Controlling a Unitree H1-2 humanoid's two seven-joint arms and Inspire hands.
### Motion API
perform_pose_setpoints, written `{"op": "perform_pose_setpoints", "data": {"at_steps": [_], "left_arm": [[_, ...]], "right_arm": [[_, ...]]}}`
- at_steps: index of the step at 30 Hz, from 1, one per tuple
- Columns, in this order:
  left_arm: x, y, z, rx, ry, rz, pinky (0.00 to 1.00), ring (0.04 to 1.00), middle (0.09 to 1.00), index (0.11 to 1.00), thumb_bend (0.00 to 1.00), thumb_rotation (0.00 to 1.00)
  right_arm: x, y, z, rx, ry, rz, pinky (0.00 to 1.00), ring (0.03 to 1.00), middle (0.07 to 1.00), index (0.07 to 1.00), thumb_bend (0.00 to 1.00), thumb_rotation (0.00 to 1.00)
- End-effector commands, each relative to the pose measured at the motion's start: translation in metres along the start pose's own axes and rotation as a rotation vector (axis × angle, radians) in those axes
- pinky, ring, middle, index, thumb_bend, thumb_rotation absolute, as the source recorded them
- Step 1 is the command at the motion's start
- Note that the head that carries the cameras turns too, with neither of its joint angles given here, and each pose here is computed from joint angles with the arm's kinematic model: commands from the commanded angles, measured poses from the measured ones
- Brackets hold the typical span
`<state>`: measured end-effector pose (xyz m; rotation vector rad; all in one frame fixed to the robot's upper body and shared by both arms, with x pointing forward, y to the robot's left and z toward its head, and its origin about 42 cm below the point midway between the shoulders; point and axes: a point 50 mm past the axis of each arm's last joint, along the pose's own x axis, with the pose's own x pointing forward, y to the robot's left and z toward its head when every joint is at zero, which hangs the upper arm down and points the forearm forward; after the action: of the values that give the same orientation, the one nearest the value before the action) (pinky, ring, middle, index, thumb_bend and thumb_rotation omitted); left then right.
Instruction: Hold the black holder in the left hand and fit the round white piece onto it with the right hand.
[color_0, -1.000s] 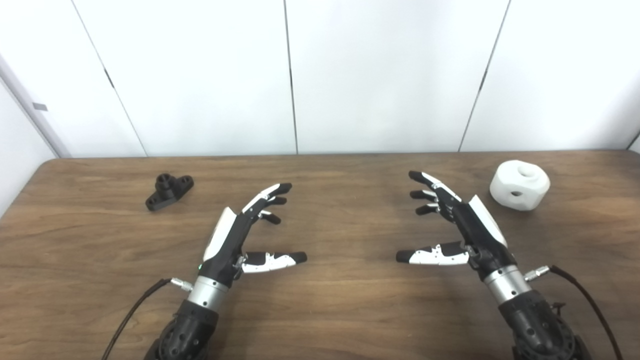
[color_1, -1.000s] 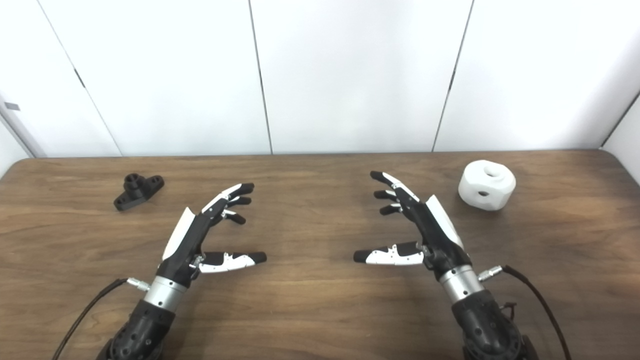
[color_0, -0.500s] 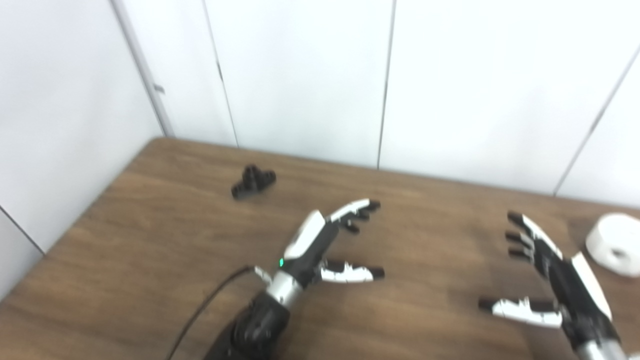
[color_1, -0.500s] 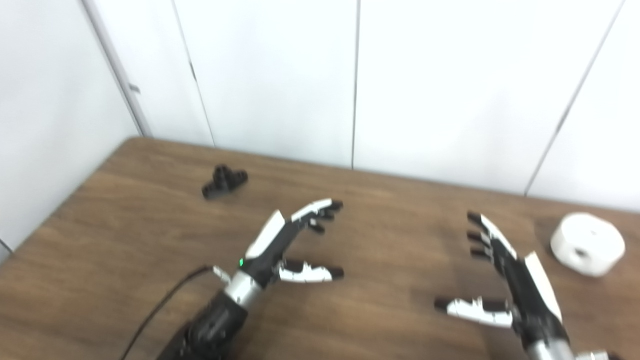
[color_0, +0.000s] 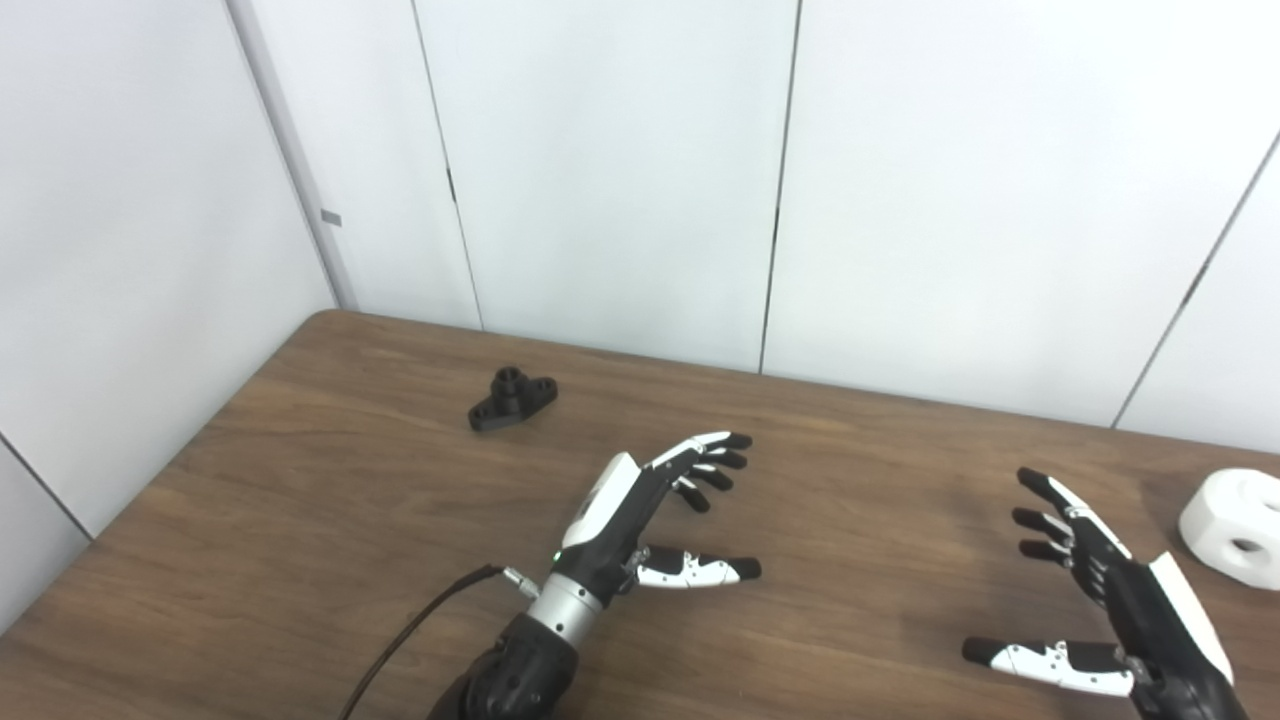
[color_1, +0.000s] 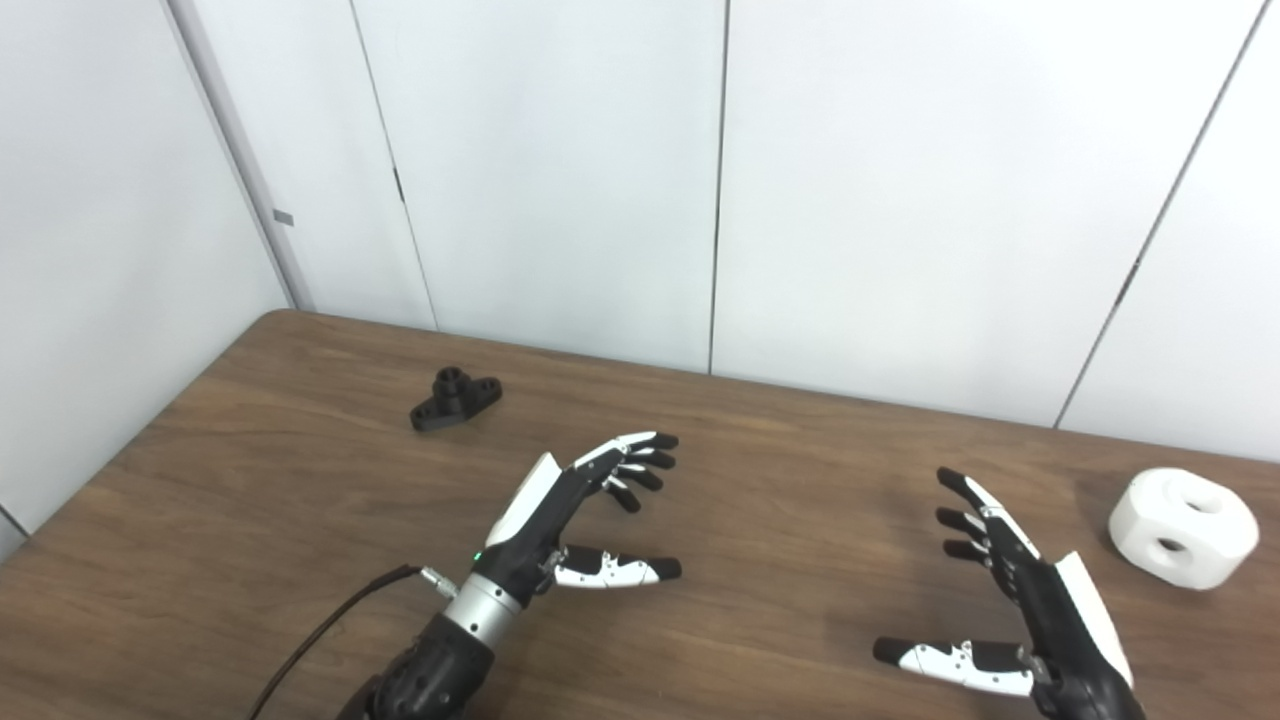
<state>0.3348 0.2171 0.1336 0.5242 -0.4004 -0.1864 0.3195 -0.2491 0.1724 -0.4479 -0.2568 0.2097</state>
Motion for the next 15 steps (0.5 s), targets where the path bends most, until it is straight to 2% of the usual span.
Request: {"op": "perform_pose_setpoints", "data": {"at_steps": [1, 5, 7, 9, 11, 12, 15], "left_arm": [[0.008, 0.009, 0.008, 0.016, -0.050, 0.042, 0.56, 0.702, 0.766, 0.812, 0.75, 0.12], [0.015, 0.018, 0.010, 0.005, -0.071, 0.064, 0.51, 0.672, 0.748, 0.789, 0.76, 0.09], [0.020, 0.031, 0.011, -0.015, -0.094, 0.044, 0.48, 0.605, 0.684, 0.718, 0.76, 0.02], [0.028, 0.051, 0.015, 0.019, -0.101, -0.003, 0.47, 0.570, 0.633, 0.655, 0.76, 0.00], [0.034, 0.070, 0.019, 0.072, -0.086, -0.056, 0.48, 0.570, 0.619, 0.633, 0.76, 0.00], [0.038, 0.083, 0.022, 0.128, -0.078, -0.075, 0.52, 0.630, 0.677, 0.673, 0.79, 0.08], [0.045, 0.109, 0.030, 0.239, -0.054, -0.078, 0.57, 0.684, 0.721, 0.721, 0.88, 0.20]], "right_arm": [[0.007, -0.010, 0.017, -0.007, -0.070, -0.026, 0.78, 0.863, 0.949, 0.907, 0.76, 0.00], [0.006, -0.013, 0.017, -0.010, -0.074, -0.029, 0.77, 0.851, 0.948, 0.901, 0.77, 0.00], [0.006, -0.015, 0.018, -0.017, -0.076, -0.031, 0.76, 0.841, 0.941, 0.893, 0.77, 0.00], [0.006, -0.017, 0.019, -0.018, -0.081, -0.030, 0.75, 0.842, 0.937, 0.894, 0.77, 0.00], [0.006, -0.018, 0.020, -0.014, -0.085, -0.030, 0.76, 0.848, 0.938, 0.897, 0.76, 0.00], [0.006, -0.018, 0.021, -0.011, -0.087, -0.030, 0.76, 0.856, 0.940, 0.899, 0.76, 0.00], [0.007, -0.019, 0.022, -0.005, -0.087, -0.032, 0.77, 0.858, 0.941, 0.901, 0.75, 0.00]]}}
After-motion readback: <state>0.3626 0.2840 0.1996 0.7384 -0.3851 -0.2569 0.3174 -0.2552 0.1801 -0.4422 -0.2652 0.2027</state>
